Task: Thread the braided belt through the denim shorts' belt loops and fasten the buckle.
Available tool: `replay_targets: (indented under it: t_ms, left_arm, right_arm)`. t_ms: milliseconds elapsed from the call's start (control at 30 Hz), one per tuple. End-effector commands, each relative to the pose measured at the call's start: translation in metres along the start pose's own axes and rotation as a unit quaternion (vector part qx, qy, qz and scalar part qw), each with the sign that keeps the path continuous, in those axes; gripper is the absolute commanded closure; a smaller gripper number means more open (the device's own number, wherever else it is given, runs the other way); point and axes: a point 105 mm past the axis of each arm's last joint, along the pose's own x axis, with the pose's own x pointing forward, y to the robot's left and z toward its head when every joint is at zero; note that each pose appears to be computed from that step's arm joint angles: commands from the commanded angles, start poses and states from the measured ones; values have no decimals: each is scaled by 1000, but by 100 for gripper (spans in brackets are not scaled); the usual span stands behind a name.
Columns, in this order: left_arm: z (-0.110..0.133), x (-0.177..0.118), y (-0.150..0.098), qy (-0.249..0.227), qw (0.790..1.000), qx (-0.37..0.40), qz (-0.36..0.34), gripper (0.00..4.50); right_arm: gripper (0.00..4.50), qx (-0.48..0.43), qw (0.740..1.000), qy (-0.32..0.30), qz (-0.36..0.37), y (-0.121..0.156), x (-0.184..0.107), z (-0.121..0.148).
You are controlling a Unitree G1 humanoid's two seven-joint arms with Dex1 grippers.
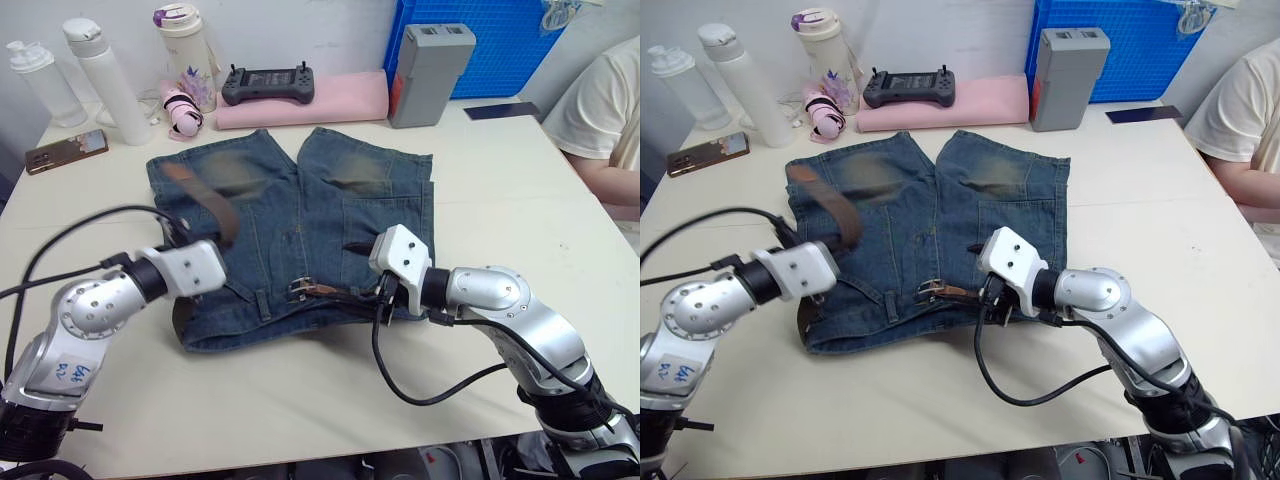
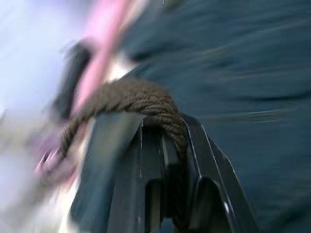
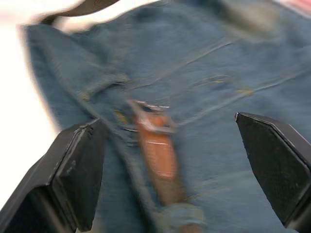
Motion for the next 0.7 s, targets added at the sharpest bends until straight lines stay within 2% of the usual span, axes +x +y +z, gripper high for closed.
replay_targets:
  t_ms: [33,200,300,400,467,533,600,700]
  left_arm:
    - [21,-7,-35,-71,977,131,-150,441]
    - [14,-5,-40,-70,967,169,-177,441]
    - [5,-9,-52,-58,956,186,-218,441]
    - [-13,-18,-69,-20,919,253,-303,441]
    - [-18,-18,-68,-11,896,298,-329,441]
    - [-14,-14,-63,-18,880,341,-331,441]
    - [-8,-6,-56,-34,873,370,-316,441]
    - [1,13,-36,-56,870,421,-249,441]
  right_arm:
    - [0,-230,971,3,-61,-13,12,12]
    - [0,-342,937,-1,-65,-3,33,7]
    - [0,-371,926,-6,-71,-2,38,9]
    - [0,-382,920,-6,-82,-8,39,7]
    - [0,-387,918,3,-85,-13,38,2]
    - [0,-395,915,5,-86,-14,38,0]
    - [0,-400,913,0,-83,-13,40,0]
    - [0,-402,912,-10,-77,-10,42,1]
